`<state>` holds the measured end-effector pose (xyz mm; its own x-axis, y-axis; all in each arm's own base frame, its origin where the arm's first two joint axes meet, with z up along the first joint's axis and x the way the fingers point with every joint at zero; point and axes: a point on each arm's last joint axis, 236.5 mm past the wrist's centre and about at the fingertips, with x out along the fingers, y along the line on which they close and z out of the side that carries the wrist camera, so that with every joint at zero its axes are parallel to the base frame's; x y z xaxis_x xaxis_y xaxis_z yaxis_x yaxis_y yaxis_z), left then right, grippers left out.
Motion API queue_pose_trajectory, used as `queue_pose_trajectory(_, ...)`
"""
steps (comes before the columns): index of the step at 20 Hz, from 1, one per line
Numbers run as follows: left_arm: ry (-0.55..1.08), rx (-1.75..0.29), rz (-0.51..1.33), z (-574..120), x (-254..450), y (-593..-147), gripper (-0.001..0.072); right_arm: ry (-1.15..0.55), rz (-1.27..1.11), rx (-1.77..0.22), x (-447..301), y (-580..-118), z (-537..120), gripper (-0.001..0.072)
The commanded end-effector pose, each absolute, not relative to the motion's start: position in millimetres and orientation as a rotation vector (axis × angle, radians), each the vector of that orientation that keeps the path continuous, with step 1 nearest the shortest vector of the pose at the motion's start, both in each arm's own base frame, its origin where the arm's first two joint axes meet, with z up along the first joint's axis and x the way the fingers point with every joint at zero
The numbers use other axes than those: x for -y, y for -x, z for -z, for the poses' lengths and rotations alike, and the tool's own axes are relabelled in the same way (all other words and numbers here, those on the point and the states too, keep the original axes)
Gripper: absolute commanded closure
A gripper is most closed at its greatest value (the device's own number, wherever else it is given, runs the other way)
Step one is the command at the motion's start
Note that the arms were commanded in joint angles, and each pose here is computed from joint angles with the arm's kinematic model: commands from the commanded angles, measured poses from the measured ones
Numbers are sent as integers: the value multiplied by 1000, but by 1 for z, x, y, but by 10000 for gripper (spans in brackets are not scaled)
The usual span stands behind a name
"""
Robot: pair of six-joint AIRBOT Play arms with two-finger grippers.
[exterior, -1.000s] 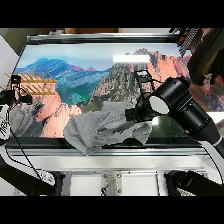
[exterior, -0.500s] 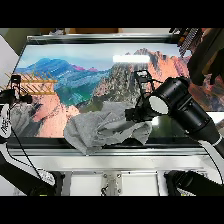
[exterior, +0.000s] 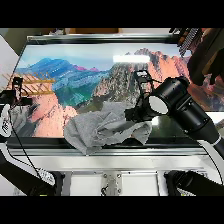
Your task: Fold the clothes and pants, and hang the long-sleeved shirts on hangers.
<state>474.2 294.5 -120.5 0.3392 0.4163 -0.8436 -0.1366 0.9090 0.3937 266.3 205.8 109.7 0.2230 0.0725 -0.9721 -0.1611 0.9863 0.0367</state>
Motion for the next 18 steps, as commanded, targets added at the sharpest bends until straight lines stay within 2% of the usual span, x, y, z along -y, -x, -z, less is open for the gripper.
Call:
queue_pose_trajectory(1, -269, -1169, -366, 119, -294, -475, 695, 78, -162, -1337, -206, -266, -109, 686)
queue_pose_trajectory(6, -282, -1140, -375, 98, -296, -478, 695, 78, -162, -1337, -206, -266, -109, 686)
queue_pose_trajectory(18, -335, -1007, -416, -26, -278, -475, 697, 78, -162, -1337, -206, -266, -109, 686)
